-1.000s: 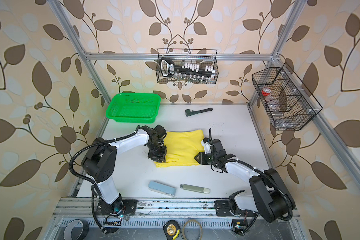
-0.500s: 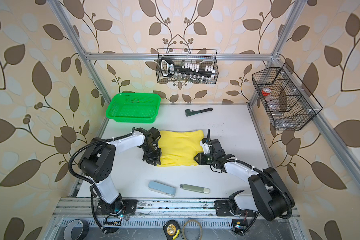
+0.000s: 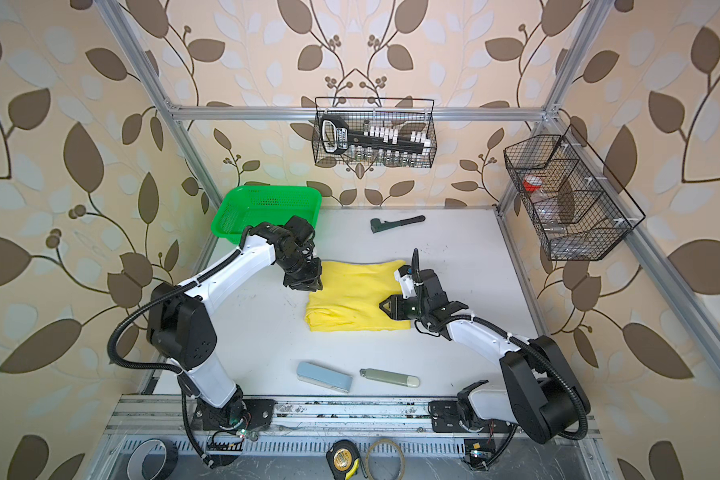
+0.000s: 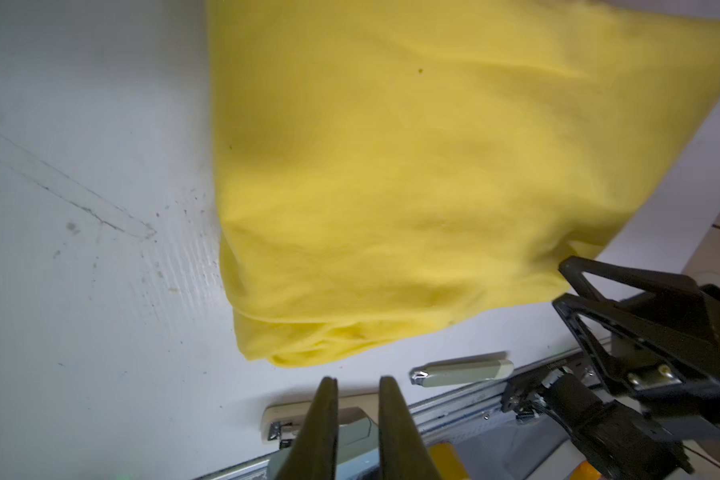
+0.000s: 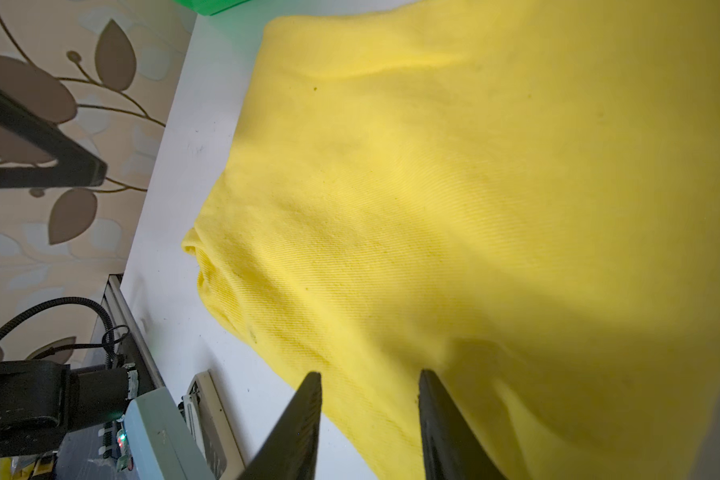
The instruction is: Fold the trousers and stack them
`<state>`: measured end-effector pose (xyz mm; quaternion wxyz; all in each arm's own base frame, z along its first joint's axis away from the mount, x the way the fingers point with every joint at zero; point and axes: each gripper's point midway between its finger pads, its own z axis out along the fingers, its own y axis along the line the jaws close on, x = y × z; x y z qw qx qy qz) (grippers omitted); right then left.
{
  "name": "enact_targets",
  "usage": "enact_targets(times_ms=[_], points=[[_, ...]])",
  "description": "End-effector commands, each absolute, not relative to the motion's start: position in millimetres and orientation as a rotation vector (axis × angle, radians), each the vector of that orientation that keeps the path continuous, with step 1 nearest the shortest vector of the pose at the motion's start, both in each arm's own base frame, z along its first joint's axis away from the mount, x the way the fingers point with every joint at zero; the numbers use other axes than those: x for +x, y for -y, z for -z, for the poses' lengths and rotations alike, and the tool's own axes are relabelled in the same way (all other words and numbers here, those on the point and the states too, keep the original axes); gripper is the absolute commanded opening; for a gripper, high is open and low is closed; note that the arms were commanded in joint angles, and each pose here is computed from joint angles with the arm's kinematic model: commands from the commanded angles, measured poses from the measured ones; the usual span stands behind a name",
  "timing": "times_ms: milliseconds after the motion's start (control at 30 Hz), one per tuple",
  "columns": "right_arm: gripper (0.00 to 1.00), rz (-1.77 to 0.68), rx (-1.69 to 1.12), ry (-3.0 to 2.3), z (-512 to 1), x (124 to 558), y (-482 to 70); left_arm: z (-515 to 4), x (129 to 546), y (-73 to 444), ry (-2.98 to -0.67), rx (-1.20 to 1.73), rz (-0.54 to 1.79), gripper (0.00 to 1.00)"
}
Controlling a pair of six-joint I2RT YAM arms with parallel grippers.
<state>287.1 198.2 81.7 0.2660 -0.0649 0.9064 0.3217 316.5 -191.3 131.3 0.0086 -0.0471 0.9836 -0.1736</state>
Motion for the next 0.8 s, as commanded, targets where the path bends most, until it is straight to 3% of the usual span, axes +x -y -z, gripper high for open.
enact_targets(times_ms=[0, 267, 433, 600, 767], points=[[0.40, -0.836, -0.161, -2.474, -68.1, 285.0, -194.8, -99.1, 325.8, 185.0, -3.108, -0.148, 0.469, 0.18], [0.40, -0.732, -0.077, -2.595, -28.1, 263.3, -170.9, -53.6, 257.6, 182.4, -3.280, -0.255, 0.605, 0.16], [0.41, -0.673, -0.037, -2.659, -8.4, 258.8, -162.4, -23.4, 228.2, 167.0, -3.367, -0.262, 0.519, 0.16], [0.43, -0.672, -0.024, -2.676, -2.6, 257.8, -160.2, 11.8, 213.4, 142.4, -3.437, -0.219, 0.300, 0.17], [0.48, -0.755, -0.078, -2.556, -45.0, 278.7, -175.0, -16.4, 233.1, 149.0, -3.349, -0.176, 0.345, 0.27]])
